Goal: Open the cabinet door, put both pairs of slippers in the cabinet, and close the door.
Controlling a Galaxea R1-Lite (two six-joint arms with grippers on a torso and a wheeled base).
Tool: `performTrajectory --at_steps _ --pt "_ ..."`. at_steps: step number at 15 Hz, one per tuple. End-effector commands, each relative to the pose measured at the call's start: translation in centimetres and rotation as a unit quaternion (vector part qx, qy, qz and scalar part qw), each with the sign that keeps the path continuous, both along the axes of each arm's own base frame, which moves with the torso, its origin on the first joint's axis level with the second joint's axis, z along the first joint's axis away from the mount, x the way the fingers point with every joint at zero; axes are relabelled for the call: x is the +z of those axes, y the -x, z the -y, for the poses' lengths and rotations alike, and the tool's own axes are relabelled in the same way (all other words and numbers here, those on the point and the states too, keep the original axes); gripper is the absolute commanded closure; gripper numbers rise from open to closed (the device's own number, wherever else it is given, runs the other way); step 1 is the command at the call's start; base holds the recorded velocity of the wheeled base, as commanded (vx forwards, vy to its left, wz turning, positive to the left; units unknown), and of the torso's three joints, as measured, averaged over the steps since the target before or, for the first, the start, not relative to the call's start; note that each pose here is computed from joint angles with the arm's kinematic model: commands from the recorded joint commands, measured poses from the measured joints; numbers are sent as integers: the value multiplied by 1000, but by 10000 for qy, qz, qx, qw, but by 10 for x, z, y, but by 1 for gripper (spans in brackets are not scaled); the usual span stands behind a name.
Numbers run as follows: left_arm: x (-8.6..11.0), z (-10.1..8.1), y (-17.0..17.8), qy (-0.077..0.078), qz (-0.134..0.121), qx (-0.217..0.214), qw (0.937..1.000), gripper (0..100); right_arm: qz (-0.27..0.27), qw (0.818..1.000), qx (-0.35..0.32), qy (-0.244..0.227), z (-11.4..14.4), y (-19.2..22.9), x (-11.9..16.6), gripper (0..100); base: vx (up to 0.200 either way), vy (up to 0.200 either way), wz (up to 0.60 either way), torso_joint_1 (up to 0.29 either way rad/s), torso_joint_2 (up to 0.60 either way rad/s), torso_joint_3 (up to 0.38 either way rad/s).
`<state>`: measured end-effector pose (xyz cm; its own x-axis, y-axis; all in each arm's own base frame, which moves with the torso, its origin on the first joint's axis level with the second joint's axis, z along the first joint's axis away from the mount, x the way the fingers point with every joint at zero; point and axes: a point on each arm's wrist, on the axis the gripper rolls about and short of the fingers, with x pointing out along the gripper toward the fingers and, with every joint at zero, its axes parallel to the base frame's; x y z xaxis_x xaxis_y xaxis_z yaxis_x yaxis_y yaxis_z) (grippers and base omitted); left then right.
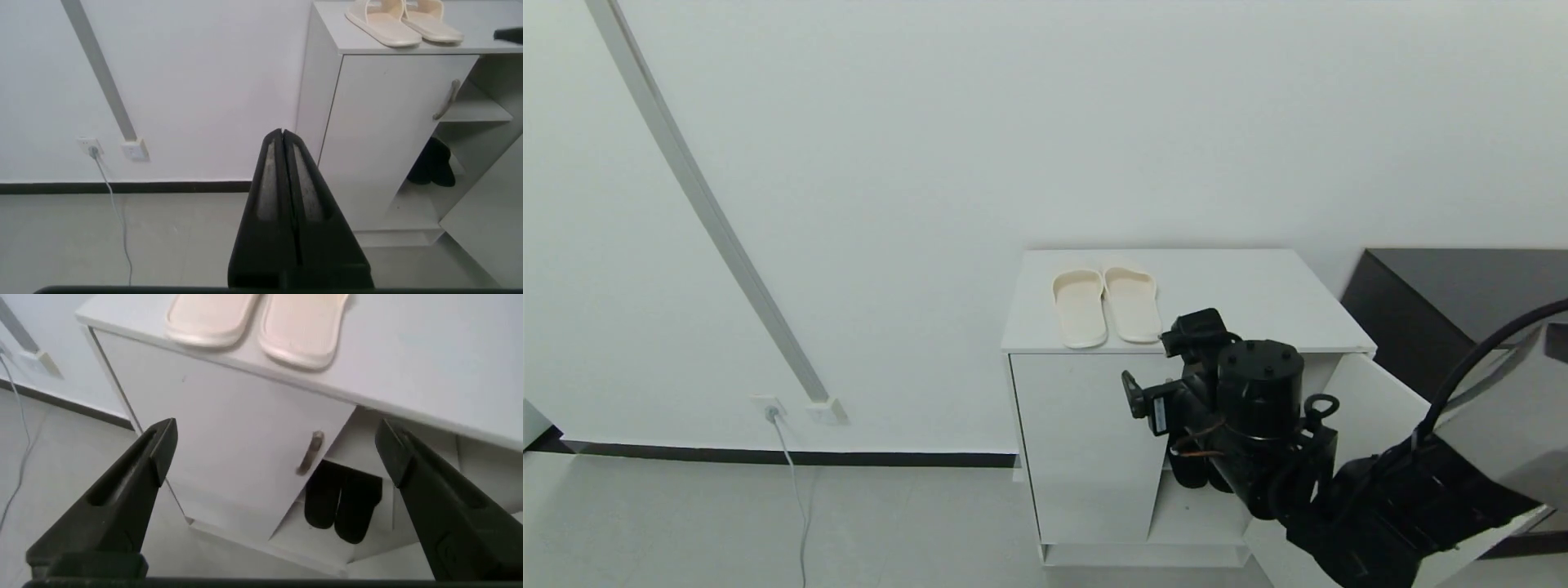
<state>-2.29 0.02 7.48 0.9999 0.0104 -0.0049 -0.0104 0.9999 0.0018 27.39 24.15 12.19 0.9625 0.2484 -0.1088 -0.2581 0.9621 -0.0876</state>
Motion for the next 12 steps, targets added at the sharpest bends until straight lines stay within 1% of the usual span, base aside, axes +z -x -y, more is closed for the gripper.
performTrajectory --at_steps 1,2,4,5,6,7,8,12 --pt "0 0 0 1 -6 2 10000 100 310 9989 -25 -361 -2 -4 43 0 0 0 0 0 0 0" --pt "0 0 0 1 -6 -6 10000 100 322 9986 -27 -419 -3 -6 58 0 0 0 0 0 0 0" --pt "0 0 0 9 -6 -6 10000 100 20 9985 7 -553 -9 -4 74 0 0 0 0 0 0 0" --pt "0 0 0 9 -6 -6 10000 100 -137 9980 5 -616 -11 -4 76 0 0 0 0 0 0 0" --pt "0 0 0 9 -6 -6 10000 100 -540 9961 -12 -704 -13 -2 79 0 0 0 0 0 0 0" --pt "0 0 0 9 -6 -6 10000 100 -785 9938 47 -784 -17 1 77 0 0 0 0 0 0 0" --pt "0 0 0 9 -6 -14 10000 100 -872 9927 89 -831 -19 3 76 0 0 0 0 0 0 0" --pt "0 0 0 9 -6 -29 10000 100 -1070 9912 77 -777 -28 -3 57 0 200 0 0 -5 -4 -1"
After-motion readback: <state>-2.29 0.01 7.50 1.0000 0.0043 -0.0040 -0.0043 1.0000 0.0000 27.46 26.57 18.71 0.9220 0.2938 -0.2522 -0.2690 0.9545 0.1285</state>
